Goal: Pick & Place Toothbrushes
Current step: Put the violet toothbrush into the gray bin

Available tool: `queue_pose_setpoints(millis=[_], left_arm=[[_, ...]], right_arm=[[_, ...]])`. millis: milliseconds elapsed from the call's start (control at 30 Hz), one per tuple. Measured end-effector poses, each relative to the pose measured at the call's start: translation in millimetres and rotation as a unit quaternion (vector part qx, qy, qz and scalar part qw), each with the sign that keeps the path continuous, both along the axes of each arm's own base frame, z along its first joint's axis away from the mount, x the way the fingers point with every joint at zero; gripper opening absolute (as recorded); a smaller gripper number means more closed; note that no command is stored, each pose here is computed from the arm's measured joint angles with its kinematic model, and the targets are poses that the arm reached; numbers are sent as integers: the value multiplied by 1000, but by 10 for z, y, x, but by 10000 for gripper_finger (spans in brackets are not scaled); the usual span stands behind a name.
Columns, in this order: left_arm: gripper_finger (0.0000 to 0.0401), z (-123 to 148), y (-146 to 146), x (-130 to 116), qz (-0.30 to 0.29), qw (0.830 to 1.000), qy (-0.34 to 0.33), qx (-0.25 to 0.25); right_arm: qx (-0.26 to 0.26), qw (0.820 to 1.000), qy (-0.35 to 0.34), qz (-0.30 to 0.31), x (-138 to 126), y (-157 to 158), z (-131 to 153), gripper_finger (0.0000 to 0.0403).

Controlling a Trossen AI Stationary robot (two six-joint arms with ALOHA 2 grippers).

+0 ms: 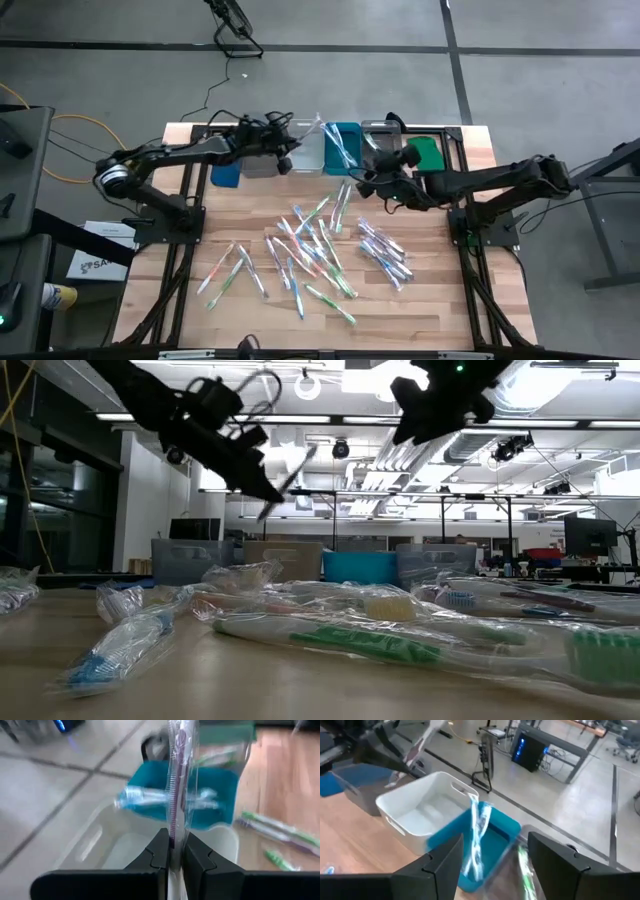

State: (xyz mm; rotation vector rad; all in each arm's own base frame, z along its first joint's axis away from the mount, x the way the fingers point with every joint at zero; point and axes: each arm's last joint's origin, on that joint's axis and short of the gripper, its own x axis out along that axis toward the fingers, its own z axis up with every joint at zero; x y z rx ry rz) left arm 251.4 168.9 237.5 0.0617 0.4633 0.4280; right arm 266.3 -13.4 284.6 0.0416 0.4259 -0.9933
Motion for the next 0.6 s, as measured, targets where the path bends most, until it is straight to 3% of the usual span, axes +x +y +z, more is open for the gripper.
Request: queue_pose_setpoints(millis=[300,600], left_arm=[[19,-309,347,185,42,996,27,-69],[19,-421,374,164,68,987,45,-138]], right_arm=[[4,999,13,-32,-179,87,-18,215],[-4,997,42,-72,-286,59,-83,215]])
